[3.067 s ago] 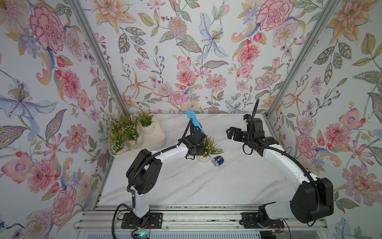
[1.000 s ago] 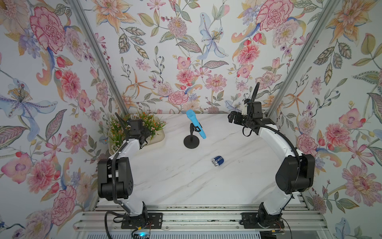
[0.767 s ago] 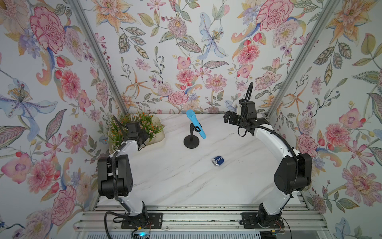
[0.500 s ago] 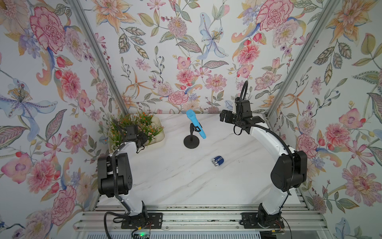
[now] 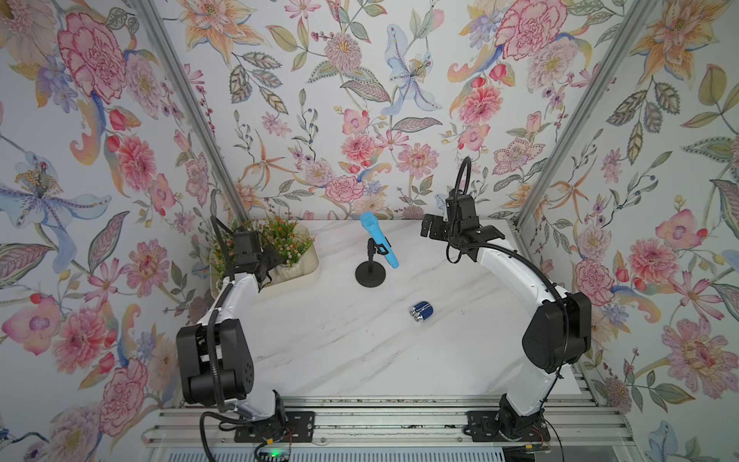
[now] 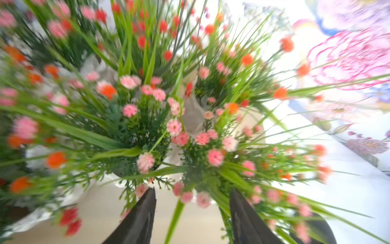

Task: Put the potted gypsophila into the storage box
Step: Place the baby's breath potted plant at the storage box, then reset both arms

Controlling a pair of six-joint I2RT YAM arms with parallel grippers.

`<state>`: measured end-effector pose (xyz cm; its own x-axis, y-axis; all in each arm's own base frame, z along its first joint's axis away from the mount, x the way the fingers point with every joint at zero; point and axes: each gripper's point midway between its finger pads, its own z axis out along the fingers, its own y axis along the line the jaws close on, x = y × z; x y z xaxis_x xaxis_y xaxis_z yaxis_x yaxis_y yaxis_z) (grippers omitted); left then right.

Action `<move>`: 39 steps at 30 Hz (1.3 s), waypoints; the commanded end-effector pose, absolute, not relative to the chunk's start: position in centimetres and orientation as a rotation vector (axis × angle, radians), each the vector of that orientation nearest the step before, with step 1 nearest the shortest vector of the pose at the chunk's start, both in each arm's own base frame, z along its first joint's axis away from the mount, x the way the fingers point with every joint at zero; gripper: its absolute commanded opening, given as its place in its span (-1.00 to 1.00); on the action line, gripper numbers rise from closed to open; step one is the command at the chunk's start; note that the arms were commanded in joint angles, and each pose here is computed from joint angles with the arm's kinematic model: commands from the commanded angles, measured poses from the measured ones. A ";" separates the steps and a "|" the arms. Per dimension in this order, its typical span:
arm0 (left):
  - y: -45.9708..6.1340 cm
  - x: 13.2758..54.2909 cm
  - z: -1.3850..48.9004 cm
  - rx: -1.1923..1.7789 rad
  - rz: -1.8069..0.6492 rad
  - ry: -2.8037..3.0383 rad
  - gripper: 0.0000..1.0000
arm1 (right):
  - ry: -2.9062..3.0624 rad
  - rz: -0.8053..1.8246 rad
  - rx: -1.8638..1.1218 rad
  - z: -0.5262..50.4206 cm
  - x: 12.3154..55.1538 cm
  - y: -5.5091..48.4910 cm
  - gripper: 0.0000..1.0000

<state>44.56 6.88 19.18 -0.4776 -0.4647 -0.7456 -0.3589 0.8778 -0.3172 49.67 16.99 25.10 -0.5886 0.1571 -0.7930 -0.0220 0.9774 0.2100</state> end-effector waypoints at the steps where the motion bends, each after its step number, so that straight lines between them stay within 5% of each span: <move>1: 6.7 43.3 24.1 -0.388 -0.065 2.048 0.30 | 2.148 0.168 0.147 27.4 47.5 15.3 1.00; 3: 5.5 42.6 25.8 -0.268 -0.089 1.993 0.37 | 2.143 0.108 0.155 27.7 46.3 14.5 1.00; 5: 4.3 41.5 27.3 -0.180 -0.117 1.922 0.91 | 2.128 0.035 0.167 28.1 44.6 13.4 1.00; 6: 3.8 40.9 27.9 -0.152 -0.126 1.890 0.99 | 2.119 0.013 0.170 28.3 43.8 13.0 1.00; 17: 2.7 35.1 25.6 -0.113 -0.117 1.666 0.99 | 2.048 -0.135 0.305 26.9 34.8 5.9 1.00; 39: 4.5 33.9 16.1 -0.072 0.221 1.511 0.99 | 1.970 -0.253 0.352 27.0 32.0 2.7 1.00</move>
